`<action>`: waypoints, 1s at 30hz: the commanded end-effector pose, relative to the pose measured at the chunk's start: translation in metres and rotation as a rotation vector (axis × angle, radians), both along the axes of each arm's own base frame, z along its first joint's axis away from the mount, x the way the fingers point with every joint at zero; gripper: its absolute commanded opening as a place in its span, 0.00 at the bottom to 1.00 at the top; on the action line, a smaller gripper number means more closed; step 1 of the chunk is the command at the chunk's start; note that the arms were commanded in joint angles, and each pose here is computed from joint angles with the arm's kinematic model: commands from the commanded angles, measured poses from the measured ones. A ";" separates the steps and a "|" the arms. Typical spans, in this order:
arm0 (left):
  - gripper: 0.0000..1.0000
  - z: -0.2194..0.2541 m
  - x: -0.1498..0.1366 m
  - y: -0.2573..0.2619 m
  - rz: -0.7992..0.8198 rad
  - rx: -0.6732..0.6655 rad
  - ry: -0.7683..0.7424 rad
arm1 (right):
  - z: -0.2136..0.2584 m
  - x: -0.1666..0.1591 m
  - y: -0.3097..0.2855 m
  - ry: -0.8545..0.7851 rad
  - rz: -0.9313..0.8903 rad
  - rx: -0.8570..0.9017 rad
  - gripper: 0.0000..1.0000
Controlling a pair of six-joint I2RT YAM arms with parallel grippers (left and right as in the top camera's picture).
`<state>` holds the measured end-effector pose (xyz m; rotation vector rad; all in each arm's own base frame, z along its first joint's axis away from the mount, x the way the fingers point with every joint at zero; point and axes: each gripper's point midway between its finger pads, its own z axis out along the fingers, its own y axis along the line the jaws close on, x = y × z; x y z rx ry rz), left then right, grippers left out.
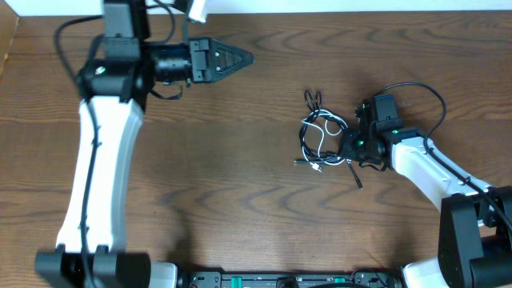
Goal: Untangle cables
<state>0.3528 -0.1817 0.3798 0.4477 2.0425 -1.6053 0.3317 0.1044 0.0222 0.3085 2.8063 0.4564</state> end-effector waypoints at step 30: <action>0.52 -0.228 0.008 -0.069 0.125 0.622 0.487 | 0.085 0.002 0.045 -0.071 -0.063 0.411 0.01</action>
